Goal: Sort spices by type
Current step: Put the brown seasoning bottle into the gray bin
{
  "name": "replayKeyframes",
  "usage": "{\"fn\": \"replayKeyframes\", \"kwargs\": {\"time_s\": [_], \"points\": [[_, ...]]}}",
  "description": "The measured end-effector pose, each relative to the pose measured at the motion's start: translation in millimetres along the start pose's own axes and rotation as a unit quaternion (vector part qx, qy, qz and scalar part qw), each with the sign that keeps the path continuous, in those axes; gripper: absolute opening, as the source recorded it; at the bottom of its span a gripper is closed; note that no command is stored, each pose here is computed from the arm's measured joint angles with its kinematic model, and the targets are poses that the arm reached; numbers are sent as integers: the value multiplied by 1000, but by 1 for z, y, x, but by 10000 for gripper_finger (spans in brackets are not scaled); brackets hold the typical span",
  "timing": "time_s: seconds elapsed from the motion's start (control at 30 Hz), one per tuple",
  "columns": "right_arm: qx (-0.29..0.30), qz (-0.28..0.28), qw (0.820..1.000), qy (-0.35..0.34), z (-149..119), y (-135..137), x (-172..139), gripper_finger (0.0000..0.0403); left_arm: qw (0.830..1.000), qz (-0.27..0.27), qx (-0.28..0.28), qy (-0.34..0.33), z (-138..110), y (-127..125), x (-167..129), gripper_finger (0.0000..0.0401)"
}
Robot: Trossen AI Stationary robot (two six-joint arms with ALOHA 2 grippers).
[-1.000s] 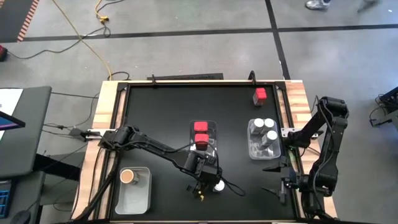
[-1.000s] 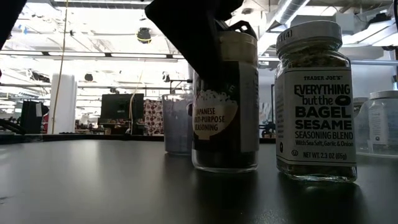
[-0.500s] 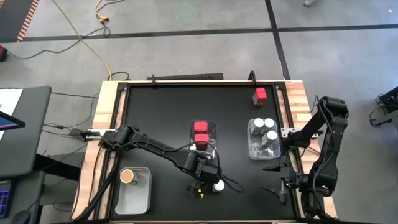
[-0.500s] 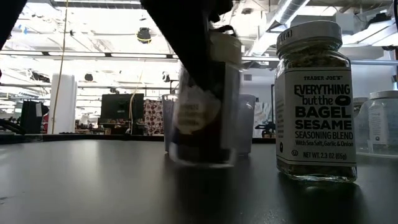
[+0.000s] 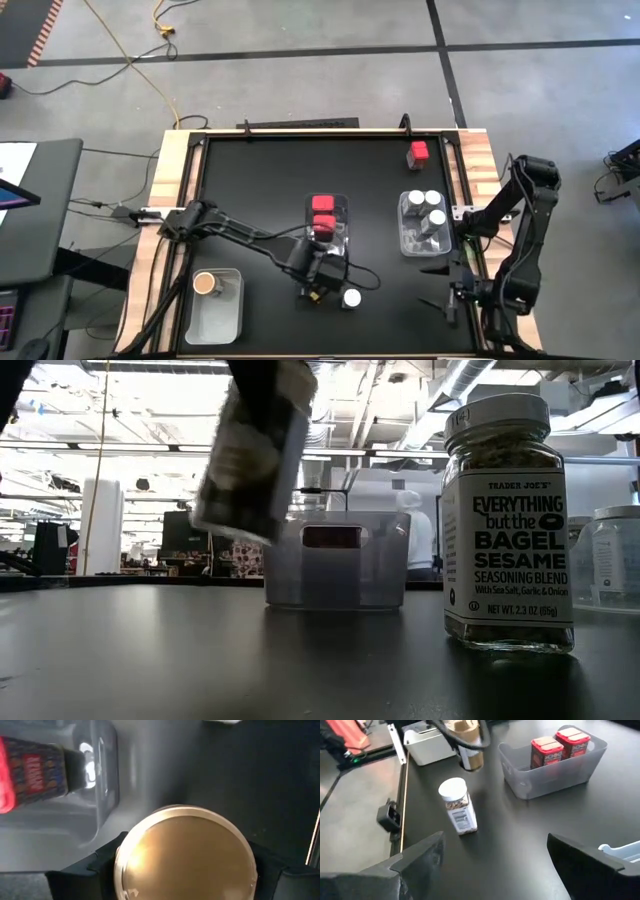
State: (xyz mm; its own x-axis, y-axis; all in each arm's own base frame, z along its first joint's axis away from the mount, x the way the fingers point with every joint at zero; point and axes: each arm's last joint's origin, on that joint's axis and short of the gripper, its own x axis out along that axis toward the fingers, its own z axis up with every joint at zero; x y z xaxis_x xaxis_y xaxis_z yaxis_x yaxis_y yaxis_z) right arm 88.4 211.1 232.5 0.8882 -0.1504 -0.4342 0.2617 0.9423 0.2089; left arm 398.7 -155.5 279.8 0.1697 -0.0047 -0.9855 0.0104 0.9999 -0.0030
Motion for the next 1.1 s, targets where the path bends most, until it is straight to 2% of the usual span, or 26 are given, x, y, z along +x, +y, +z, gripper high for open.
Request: {"fn": "replayKeyframes", "kwargs": {"time_s": [0.13,0.27,0.6,0.73,0.9,1.1], "points": [[20,-13,1000,-4,5,1,8,377,999,29,8,-18,-21,-7,-23,275],[36,-28,999,-8,9,0,17,377,999,34,-5,-42,-48,-11,-40,275],[47,-69,996,-17,20,-5,36,377,988,-2,-123,-96,-142,-7,-72,275],[51,-76,996,-18,22,-6,39,377,981,-8,-149,-123,-175,-5,-85,275],[51,-75,996,-17,22,-6,39,377,979,-18,-152,-133,-205,-6,-87,275],[52,-75,996,-17,22,-6,39,377,984,-10,-136,-118,-222,-14,-69,275]]}}
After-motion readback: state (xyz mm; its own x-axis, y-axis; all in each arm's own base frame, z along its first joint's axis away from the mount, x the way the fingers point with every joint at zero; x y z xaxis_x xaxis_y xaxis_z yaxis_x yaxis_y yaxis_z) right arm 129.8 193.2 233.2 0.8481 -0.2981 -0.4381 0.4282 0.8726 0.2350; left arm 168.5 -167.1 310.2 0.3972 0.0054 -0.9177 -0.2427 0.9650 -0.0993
